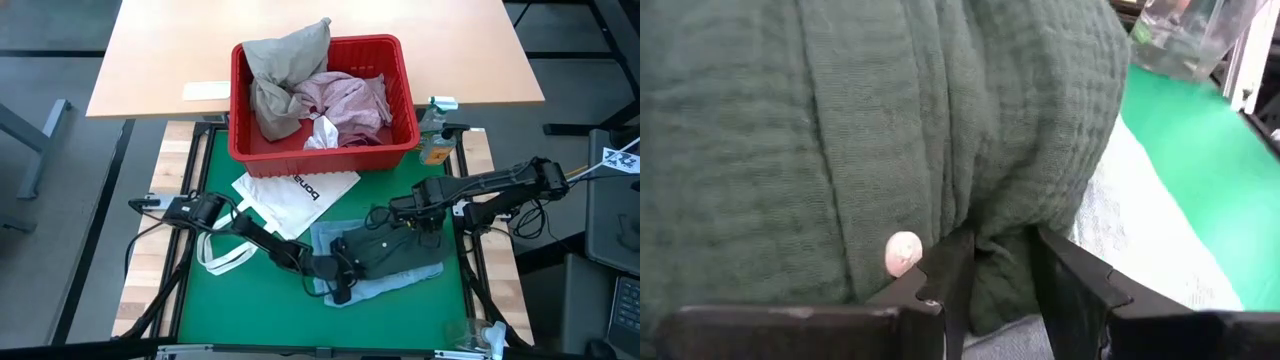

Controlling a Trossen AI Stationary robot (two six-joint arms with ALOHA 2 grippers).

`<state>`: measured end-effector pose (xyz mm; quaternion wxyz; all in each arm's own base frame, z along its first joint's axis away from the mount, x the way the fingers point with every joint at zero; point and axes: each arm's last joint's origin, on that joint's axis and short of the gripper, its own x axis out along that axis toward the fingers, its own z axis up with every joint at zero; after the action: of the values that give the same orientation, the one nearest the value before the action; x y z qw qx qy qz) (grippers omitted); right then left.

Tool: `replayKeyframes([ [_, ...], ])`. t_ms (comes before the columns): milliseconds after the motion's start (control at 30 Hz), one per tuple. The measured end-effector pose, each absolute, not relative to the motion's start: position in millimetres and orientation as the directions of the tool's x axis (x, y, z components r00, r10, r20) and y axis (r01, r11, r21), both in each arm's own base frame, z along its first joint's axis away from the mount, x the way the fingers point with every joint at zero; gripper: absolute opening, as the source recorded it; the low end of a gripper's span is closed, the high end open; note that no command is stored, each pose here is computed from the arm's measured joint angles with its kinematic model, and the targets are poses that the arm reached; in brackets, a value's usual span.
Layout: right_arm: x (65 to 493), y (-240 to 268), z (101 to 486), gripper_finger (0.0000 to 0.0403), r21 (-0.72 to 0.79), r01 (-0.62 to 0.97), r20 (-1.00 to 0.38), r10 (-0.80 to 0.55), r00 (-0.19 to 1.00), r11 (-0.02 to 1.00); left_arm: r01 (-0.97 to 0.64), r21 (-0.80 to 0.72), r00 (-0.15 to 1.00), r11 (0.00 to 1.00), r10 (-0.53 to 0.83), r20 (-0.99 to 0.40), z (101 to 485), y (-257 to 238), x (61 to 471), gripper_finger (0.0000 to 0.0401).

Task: Fold laundry
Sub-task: Fold the green shirt

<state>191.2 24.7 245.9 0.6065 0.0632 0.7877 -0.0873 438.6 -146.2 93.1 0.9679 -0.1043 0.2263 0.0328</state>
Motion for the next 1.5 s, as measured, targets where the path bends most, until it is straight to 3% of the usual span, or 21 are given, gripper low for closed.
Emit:
replayKeyframes([
  [200,186.6,21.2,247.5,0.0137,-0.163,0.176,-0.949,-0.106,-0.295,0.971,-0.086,-0.132,0.905,0.987,0.023,-0.424,102.3,-155.5,444.4,0.0101],
  [333,184.8,21.2,248.1,0.0159,-0.162,0.175,-0.944,-0.1,-0.314,0.971,-0.06,-0.124,0.915,0.99,0.004,-0.404,110.8,-161.3,448.3,0.0101],
  [500,187.9,22.6,254.8,0.0163,-0.12,0.186,-0.954,-0.062,-0.293,0.975,-0.027,-0.137,0.93,0.99,-0.025,-0.367,128.0,-167.4,451.1,0.0101],
  [767,197.1,22.2,283.0,0.0163,-0.123,0.139,-0.982,-0.1,-0.16,0.983,-0.004,-0.168,0.956,0.986,-0.046,-0.29,165.5,-170.5,446.9,0.0101],
  [967,197.2,22.0,283.4,0.0163,-0.13,0.138,-0.981,-0.108,-0.158,0.982,-0.004,-0.182,0.967,0.983,-0.043,-0.252,184.0,-168.0,444.9,0.0101],
  [1233,194.6,21.5,285.8,0.0163,-0.129,0.094,-0.983,-0.114,-0.144,0.987,-0.011,-0.179,0.965,0.984,-0.036,-0.26,184.5,-165.5,445.2,0.0101],
  [1500,177.0,17.9,303.2,0.0163,-0.144,0.102,-0.99,-0.143,-0.014,0.984,-0.029,-0.178,0.965,0.984,-0.019,-0.263,184.2,-157.4,448.0,0.0101],
])
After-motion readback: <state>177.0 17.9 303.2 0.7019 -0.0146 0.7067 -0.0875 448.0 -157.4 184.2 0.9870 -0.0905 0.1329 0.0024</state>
